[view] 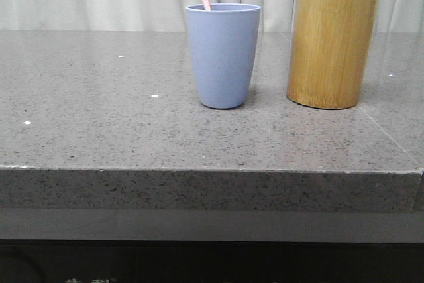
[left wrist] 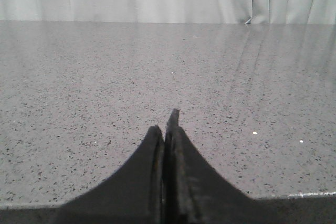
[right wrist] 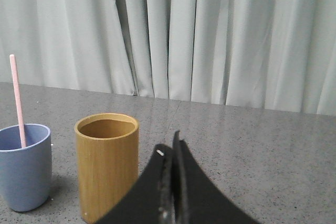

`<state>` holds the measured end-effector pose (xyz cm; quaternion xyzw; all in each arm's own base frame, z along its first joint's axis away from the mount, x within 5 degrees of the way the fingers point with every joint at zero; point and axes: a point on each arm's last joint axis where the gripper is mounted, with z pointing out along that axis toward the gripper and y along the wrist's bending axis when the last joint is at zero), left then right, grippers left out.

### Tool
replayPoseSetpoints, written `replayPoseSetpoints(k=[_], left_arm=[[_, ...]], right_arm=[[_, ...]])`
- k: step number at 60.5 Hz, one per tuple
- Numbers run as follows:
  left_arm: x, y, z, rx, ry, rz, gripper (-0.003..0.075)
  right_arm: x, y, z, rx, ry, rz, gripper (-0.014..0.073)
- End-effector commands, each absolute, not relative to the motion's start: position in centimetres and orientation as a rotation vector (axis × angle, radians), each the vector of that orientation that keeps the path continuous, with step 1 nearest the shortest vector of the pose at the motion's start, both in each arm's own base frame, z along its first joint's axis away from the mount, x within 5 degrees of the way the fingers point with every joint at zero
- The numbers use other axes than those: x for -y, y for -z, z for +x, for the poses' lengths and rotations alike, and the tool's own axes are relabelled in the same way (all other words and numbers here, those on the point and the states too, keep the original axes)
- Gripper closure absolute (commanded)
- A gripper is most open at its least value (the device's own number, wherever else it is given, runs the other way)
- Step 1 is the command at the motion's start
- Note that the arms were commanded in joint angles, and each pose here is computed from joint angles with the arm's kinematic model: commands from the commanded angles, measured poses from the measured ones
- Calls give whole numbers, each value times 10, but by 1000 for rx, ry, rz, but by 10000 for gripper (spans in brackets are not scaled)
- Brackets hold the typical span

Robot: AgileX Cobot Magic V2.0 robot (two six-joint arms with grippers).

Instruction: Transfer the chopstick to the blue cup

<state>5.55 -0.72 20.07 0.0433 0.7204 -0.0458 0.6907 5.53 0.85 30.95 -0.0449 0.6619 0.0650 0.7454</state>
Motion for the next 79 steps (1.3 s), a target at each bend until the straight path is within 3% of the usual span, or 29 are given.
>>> replayPoseSetpoints(k=[1,54,62,79], left_arm=[[7,-208,54,-1503,117,75,739],[7,-208,54,-1503,117,75,739],[7,-208,54,-1503,117,75,739],[7,-208,54,-1503,117,75,739]], right_arm=[[-8,-325,53,-1344,-137,-95,706],[-8,-324,54,-1348,-133,-97,706],[-9,-304,59,-1403,-130,-100,706],[-2,-232,55,-1493,-95,38,706]])
